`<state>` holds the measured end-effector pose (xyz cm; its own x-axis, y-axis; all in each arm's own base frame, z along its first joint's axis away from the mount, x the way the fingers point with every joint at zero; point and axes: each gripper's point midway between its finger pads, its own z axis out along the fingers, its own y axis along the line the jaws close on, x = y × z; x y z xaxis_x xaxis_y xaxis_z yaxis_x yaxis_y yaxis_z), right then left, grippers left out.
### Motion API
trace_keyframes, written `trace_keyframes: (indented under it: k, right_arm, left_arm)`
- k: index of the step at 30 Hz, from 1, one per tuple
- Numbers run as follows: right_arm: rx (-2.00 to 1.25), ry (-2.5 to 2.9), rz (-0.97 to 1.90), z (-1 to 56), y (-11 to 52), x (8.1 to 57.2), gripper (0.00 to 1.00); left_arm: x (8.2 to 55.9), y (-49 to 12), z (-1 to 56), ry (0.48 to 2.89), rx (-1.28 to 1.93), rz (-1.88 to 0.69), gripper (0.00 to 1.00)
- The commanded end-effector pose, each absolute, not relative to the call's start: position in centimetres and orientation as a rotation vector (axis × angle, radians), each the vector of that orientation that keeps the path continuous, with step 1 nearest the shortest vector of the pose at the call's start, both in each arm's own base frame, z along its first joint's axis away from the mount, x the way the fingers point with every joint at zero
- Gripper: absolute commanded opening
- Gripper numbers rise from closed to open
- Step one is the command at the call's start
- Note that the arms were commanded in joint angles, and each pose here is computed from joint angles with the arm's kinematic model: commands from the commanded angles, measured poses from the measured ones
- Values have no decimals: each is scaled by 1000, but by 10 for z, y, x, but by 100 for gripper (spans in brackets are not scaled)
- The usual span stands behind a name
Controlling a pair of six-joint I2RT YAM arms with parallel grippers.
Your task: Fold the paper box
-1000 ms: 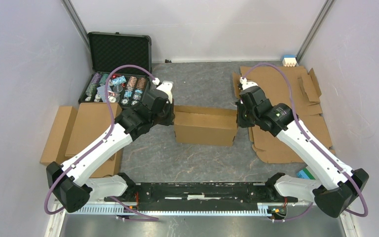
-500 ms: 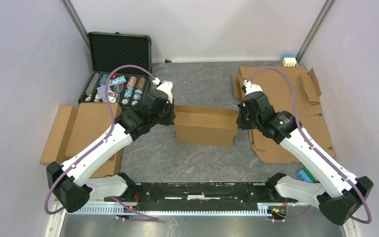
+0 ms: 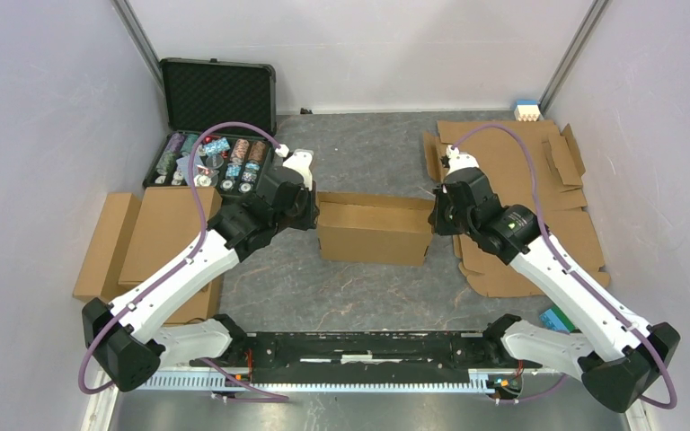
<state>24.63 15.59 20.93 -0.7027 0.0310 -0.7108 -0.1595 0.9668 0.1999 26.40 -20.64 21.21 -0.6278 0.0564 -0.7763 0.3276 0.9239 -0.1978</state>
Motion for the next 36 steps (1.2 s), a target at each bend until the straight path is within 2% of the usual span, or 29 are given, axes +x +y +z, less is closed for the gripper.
trace_keyframes:
  k: [1,12,36]
  right_arm:
    - [-89,2394,380,207,166,237,0]
    - [-81,2407,234,203,143,237,0]
    - [-27,2374,420,229,166,241,0]
  left_arm:
    - [259,-212,210,2245,289,-444,2]
    - [261,-210,213,2241,291,-424,2]
    - [261,-209,210,2249,290,-412,2]
